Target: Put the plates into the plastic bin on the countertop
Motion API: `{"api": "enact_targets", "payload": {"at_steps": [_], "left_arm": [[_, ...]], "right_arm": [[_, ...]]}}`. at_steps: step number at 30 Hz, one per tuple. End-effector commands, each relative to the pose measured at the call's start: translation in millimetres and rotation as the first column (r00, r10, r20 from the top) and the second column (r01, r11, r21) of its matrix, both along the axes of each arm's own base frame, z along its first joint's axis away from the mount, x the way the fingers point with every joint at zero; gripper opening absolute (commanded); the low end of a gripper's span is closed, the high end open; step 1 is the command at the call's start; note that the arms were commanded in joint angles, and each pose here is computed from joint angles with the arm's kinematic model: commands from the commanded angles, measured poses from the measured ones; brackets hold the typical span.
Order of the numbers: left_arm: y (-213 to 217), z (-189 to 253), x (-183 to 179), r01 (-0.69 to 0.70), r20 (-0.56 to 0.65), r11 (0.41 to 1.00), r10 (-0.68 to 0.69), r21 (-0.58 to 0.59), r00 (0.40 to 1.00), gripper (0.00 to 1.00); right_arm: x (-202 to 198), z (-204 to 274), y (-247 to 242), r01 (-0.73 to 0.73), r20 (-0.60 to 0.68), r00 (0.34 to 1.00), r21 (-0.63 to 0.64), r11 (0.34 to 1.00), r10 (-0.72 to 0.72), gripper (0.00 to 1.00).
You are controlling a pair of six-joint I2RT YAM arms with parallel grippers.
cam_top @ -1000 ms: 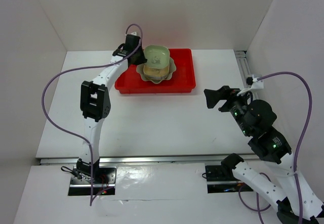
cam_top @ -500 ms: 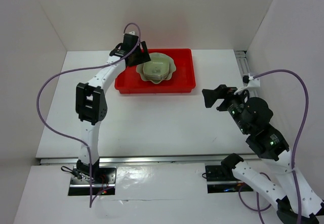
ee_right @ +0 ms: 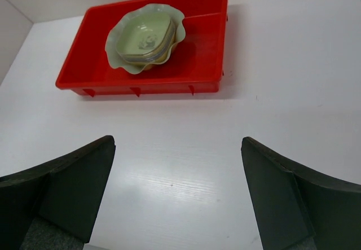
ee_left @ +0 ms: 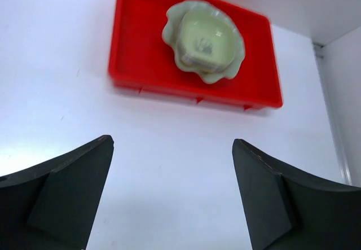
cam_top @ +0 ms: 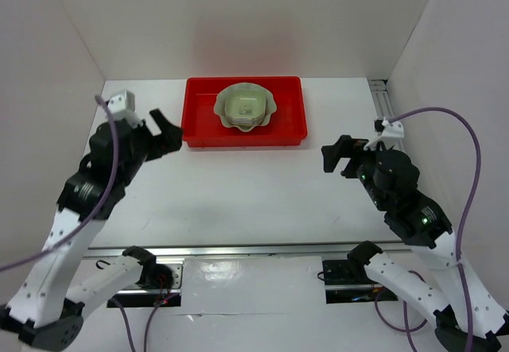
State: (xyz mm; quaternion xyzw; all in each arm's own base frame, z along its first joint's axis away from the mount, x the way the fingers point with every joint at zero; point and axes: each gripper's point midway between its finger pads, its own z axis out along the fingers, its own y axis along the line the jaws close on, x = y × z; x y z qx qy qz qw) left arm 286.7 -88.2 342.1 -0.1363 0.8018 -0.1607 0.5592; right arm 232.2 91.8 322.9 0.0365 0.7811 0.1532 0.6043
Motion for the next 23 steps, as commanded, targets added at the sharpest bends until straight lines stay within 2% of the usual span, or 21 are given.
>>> {"api": "enact_targets", "payload": {"at_steps": [1, 3, 5, 9, 12, 16, 23], "left_arm": [[26, -58, -45, -0.045, -0.15, 0.995, 0.058, 0.088, 0.987, 1.0], [38, -55, -73, -0.042, -0.099, 0.996, 0.05, 0.08, 0.994, 1.0], [49, -69, -94, -0.052, -0.116, 0.994, 0.063, 0.095, 0.991, 1.0], [61, -41, -139, -0.025, 0.017, 1.0, 0.024, 0.016, 1.0, 1.0], [71, -26, -158, -0.04, 0.036, 0.999, 0.04, -0.001, 0.999, 1.0], [74, -10, -170, -0.031, 0.063, 0.999, 0.032, -0.017, 0.997, 1.0], [75, -15, -172, -0.033, 0.053, 0.999, 0.033, -0.012, 0.998, 1.0]], "right_arm": [[-18, 31, -18, 0.033, 0.083, 0.996, 0.026, 0.999, -0.035, 1.0], [-26, 34, -23, 0.033, 0.091, 0.995, 0.033, 0.999, -0.036, 1.0], [-31, 38, -22, 0.011, 0.108, 0.994, 0.047, 0.999, -0.016, 1.0], [-46, 41, -32, 0.011, 0.128, 0.992, 0.073, 0.997, -0.02, 1.0], [-49, 36, -41, 0.053, 0.115, 0.991, 0.069, 0.996, -0.061, 1.0], [-48, 27, -43, 0.067, 0.085, 0.994, 0.068, 0.995, -0.072, 1.0], [-48, 22, -40, 0.06, 0.061, 0.996, 0.061, 0.996, -0.064, 1.0]]}}
